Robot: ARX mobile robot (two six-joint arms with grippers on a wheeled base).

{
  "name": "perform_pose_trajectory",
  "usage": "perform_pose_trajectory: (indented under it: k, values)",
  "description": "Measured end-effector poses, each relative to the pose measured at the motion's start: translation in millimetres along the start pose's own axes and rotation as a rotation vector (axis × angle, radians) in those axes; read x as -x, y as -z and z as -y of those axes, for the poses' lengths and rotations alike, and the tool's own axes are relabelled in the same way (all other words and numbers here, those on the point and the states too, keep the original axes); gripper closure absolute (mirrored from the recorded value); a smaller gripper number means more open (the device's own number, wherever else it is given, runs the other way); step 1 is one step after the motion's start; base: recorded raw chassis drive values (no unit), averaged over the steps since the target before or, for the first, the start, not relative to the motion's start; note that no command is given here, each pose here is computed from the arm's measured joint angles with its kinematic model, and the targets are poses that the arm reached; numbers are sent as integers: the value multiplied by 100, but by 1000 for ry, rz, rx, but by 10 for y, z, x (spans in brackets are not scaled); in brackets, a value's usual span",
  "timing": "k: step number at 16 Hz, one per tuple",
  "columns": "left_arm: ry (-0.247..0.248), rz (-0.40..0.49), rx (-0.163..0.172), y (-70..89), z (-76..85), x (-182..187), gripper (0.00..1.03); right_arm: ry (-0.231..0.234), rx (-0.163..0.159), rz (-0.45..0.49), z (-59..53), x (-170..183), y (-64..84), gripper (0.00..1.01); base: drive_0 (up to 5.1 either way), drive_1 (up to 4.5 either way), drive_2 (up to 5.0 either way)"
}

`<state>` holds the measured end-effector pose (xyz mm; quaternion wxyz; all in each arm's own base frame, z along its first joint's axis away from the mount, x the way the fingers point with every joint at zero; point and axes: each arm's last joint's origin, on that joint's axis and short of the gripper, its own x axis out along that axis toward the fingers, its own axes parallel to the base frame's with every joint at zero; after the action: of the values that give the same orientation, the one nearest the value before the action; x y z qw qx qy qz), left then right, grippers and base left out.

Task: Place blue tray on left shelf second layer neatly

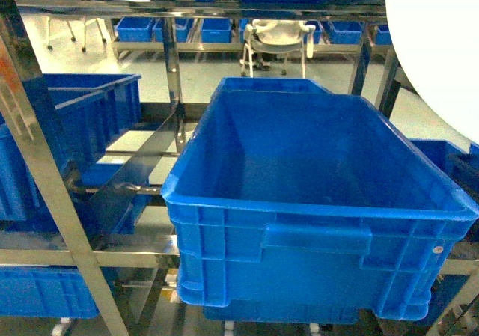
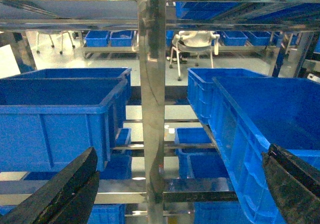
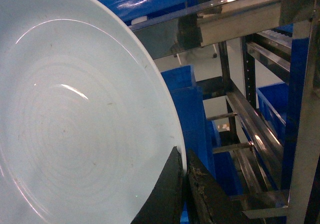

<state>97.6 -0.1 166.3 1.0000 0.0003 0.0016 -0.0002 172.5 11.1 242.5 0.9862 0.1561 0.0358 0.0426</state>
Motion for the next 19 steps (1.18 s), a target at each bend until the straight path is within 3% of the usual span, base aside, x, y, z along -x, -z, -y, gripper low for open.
perform_pose_trajectory:
  k: [8,9,10,11,12,13,14,16,18,19]
  values:
    - [0,0,0,0,0,0,5,-12,-6,-17,5,-2,8,99,0,0,0]
    - [0,0,0,0,0,0,5,-73,-96,-157,70,-31,64,99,0,0,0]
    - [0,0,0,0,0,0,5,-160,-213,-319,78,-77,102,99,0,0,0]
    - [0,0,0,0,0,0,5,-182,-290,-428,110,-117,118,99,0,0,0]
    - [0,0,0,0,0,0,5,-181,-426,-592,187,-186,179,99,0,0,0]
    - [0,0,0,0,0,0,5,-178,-533,-709,248,-267,278,99,0,0,0]
    - [0,0,0,0,0,0,5,-168,-605,-782,290,-356,362,99,0,0,0]
    - [0,0,0,0,0,0,5,-161,-634,-774,313,-578,289,99,0,0,0]
    - [0,0,0,0,0,0,5,-157,-623,-743,312,-800,138,99,0,0,0]
    - [0,0,0,0,0,0,5,-132,-627,-750,346,-922,163,99,0,0,0]
